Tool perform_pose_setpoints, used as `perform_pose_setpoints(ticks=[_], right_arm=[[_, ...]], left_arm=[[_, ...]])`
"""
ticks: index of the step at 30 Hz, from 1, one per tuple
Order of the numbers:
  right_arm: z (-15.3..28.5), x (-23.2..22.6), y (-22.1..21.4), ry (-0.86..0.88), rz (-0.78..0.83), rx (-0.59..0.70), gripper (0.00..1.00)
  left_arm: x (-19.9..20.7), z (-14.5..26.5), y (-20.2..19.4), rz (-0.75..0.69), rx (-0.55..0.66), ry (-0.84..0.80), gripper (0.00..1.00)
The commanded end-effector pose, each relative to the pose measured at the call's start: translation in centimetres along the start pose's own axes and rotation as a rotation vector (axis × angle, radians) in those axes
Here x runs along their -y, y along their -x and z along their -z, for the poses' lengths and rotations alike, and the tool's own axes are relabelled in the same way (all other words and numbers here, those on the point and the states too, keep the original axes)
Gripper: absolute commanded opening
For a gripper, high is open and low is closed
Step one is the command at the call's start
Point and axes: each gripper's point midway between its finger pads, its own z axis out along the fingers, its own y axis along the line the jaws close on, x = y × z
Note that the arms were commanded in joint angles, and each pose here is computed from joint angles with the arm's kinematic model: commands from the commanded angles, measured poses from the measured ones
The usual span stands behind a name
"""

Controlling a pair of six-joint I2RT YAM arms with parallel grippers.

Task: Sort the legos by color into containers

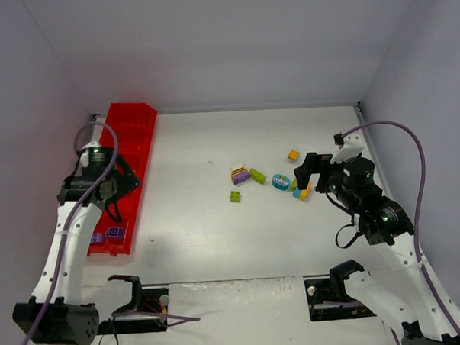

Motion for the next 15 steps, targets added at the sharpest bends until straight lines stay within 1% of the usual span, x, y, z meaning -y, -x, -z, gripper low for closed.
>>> perform_pose_setpoints(ticks=[1,2,3,5,6,8,9,10,11,12,13,14,15], right_arm=[[-0.3,-0.7,1.6,0.020,0.004,0.041,1.00],[-0.3,-0.7,1.7,0.019,0.001,0.042,1.00],[-0.4,-0.6,1.6,0.014,0.000,0.040,1.00],[-0.5,-0.6,1.6,0.009,-0.005,0.040,1.00],[-0.6,-0.4,1.4,0.001,-0.006,0.036,1.00],[-0.6,-0.4,1.3,0.000,-0.008,0.033,1.00],[-0.7,-0.3,1.2,-0.003,-0.013,0.031,1.00],[-0.7,-0.3,1.2,-0.003,-0.014,0.031,1.00],[-0.7,-0.3,1.1,-0.004,-0.020,0.028,1.00],[-0.7,-0.2,1.0,-0.007,-0.023,0.027,1.00],[-0.7,-0.3,0.9,-0.006,-0.026,0.026,1.00],[-0.7,-0.3,1.0,-0.006,-0.029,0.029,1.00],[-0.7,-0.2,0.7,-0.008,-0.030,0.025,1.00]], left_arm=[[5.4,0.1,-1.2,-0.141,-0.021,-0.086,0.69],[8.1,1.0,-2.4,-0.200,-0.030,-0.143,0.70],[9.4,0.1,-3.3,-0.244,-0.045,-0.121,0.70],[12.0,0.1,-4.7,-0.311,-0.048,-0.146,0.70],[14.6,0.2,-6.1,-0.367,-0.055,-0.180,0.70],[17.1,0.1,-7.6,-0.406,-0.076,-0.208,0.70],[19.3,-0.2,-9.2,-0.449,-0.095,-0.228,0.70],[20.4,-0.3,-10.0,-0.470,-0.108,-0.238,0.70],[21.3,-1.5,-11.4,-0.503,-0.131,-0.219,0.70],[23.2,-0.8,-12.0,-0.517,-0.125,-0.257,0.70],[24.1,-1.0,-12.8,-0.532,-0.141,-0.270,0.70],[24.9,-2.2,-14.3,-0.565,-0.170,-0.257,0.70],[26.4,-1.8,-14.6,-0.569,-0.170,-0.289,0.70]])
